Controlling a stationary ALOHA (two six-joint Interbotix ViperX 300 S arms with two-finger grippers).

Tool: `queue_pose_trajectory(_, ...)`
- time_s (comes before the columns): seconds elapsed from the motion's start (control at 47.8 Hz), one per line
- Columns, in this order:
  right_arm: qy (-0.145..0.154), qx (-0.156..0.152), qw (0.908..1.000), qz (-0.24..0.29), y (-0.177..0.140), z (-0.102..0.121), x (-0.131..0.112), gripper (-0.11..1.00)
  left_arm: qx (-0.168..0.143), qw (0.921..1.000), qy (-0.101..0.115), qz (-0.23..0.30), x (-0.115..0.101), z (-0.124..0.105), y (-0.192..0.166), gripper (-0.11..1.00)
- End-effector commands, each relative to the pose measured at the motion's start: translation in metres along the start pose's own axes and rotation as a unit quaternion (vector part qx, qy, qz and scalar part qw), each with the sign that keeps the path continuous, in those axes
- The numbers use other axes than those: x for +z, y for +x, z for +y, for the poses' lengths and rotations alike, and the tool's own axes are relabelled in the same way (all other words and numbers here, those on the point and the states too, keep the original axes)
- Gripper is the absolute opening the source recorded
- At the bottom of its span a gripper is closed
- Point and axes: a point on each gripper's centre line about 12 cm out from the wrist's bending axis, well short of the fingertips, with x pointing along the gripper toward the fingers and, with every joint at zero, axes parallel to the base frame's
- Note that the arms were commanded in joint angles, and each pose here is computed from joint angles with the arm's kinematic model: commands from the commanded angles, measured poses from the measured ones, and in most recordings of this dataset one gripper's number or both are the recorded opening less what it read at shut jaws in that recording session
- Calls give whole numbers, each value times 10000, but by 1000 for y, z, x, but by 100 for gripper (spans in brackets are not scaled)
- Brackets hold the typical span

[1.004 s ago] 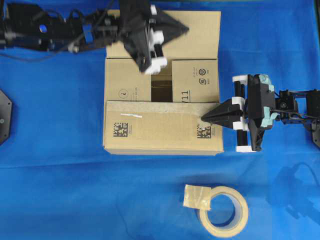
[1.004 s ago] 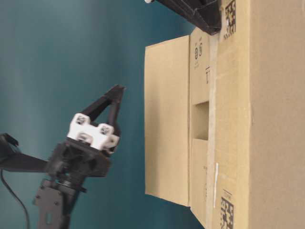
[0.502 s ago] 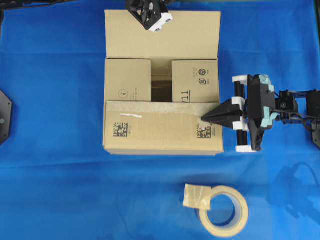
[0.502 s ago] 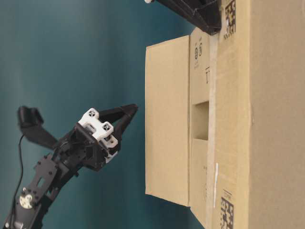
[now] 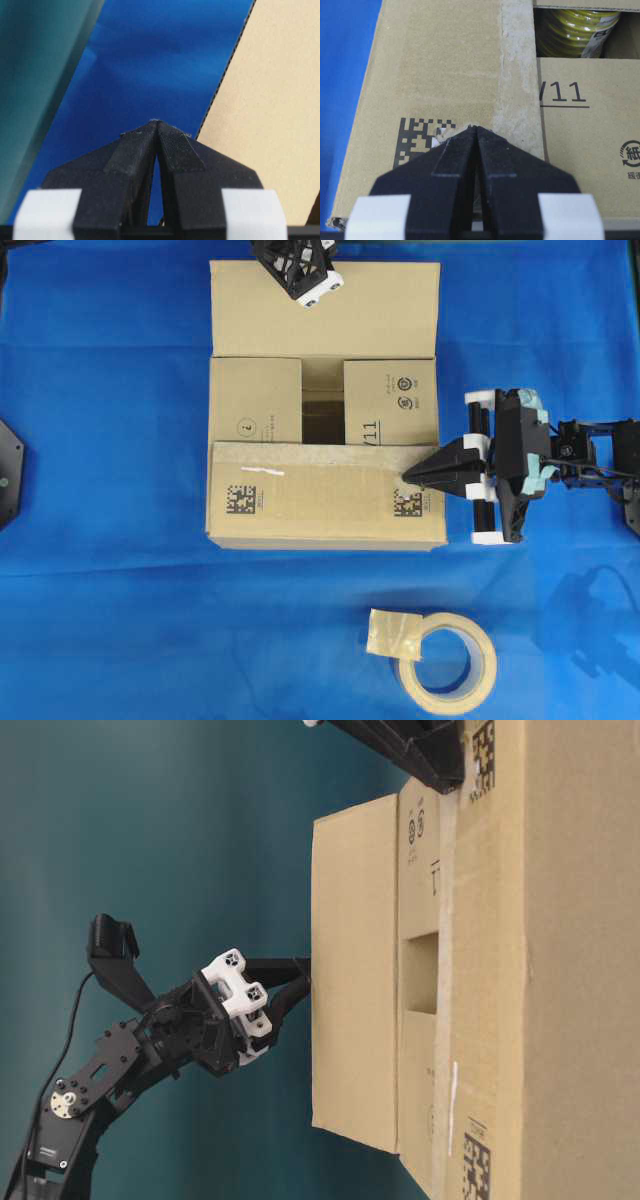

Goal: Close the cardboard box.

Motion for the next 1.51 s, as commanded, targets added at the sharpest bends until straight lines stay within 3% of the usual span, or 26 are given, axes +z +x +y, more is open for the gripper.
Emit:
queue_pose_trajectory(0.0, -12, 23, 10000, -82, 0, 2, 5, 1, -18, 9999, 36, -147, 11, -3, -12, 2)
queue_pose_trajectory(0.481, -50, 26, 9999, -143, 0, 2, 6, 1, -275, 9991, 303, 92, 20, -37, -35, 2)
queue_pose_trajectory(0.983, -55, 15, 9999, -121, -1, 1, 5, 1, -622, 9953, 669, 327, -8, -91, -40, 2)
queue_pose_trajectory(1.485, -43, -1, 9998, -193, -4, -1, 6, 1, -883, 9951, 446, -39, -44, -126, -47, 2)
